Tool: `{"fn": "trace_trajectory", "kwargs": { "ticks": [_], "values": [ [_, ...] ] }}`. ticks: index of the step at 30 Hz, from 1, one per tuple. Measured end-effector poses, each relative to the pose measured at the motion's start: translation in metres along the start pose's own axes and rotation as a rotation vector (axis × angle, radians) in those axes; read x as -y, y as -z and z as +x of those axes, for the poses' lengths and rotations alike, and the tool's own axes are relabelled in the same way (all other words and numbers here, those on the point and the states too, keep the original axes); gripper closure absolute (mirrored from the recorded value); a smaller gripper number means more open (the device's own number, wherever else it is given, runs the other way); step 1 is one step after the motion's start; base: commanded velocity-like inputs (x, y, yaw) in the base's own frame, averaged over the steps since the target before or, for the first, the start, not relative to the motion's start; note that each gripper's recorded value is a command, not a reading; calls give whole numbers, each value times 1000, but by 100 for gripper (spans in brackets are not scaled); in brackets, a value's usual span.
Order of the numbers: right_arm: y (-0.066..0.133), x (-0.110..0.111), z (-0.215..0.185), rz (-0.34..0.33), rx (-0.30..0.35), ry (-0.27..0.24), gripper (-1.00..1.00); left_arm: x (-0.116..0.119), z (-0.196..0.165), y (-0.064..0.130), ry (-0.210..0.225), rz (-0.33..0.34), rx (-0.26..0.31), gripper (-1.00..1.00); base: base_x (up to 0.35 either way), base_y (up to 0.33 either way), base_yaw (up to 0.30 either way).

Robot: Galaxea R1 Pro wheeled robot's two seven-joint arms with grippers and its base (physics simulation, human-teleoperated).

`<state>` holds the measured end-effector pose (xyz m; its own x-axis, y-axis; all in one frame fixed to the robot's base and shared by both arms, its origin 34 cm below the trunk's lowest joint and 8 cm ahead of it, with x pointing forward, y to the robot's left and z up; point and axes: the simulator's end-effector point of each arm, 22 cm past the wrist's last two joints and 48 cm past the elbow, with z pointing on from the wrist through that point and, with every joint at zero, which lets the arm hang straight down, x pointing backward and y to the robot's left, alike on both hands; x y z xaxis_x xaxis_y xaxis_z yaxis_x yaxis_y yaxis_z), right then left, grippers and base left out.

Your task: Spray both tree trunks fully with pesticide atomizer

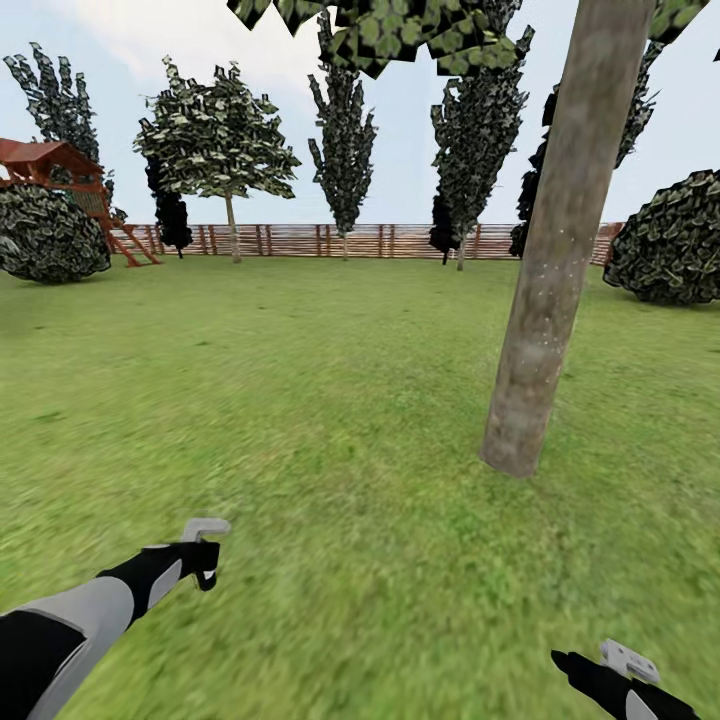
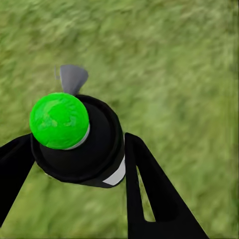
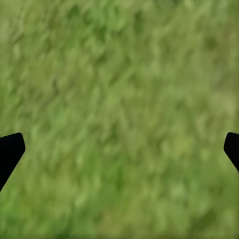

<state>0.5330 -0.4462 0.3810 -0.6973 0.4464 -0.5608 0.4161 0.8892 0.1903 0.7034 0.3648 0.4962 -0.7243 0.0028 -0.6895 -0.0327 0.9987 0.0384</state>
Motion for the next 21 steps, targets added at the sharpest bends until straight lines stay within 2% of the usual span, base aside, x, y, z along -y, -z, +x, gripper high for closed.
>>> {"fn": "trace_trajectory", "kwargs": {
  "ticks": [3, 5, 10, 19, 21],
  "values": [
    [0, 0, 0, 0, 0, 0, -100, 30, 0, -2, -2, 38, 1, 100, 33, 20, 1],
    [0, 0, 0, 0, 1, 1, -100, 37, 0, -3, -5, 45, 1, 100, 195, 145, 0],
    [0, 0, 0, 0, 2, 2, -100, 39, 0, -3, -5, 47, 0, 100, 210, 159, 51],
    [0, 1, -2, -1, 5, -11, -100, 40, 2, -3, -9, 50, -3, 100, 13, 10, 25],
    [0, 0, -3, -1, 6, 2, -100, 39, 1, -3, -15, 51, -2, 100, 0, 0, 0]
  ]
}}
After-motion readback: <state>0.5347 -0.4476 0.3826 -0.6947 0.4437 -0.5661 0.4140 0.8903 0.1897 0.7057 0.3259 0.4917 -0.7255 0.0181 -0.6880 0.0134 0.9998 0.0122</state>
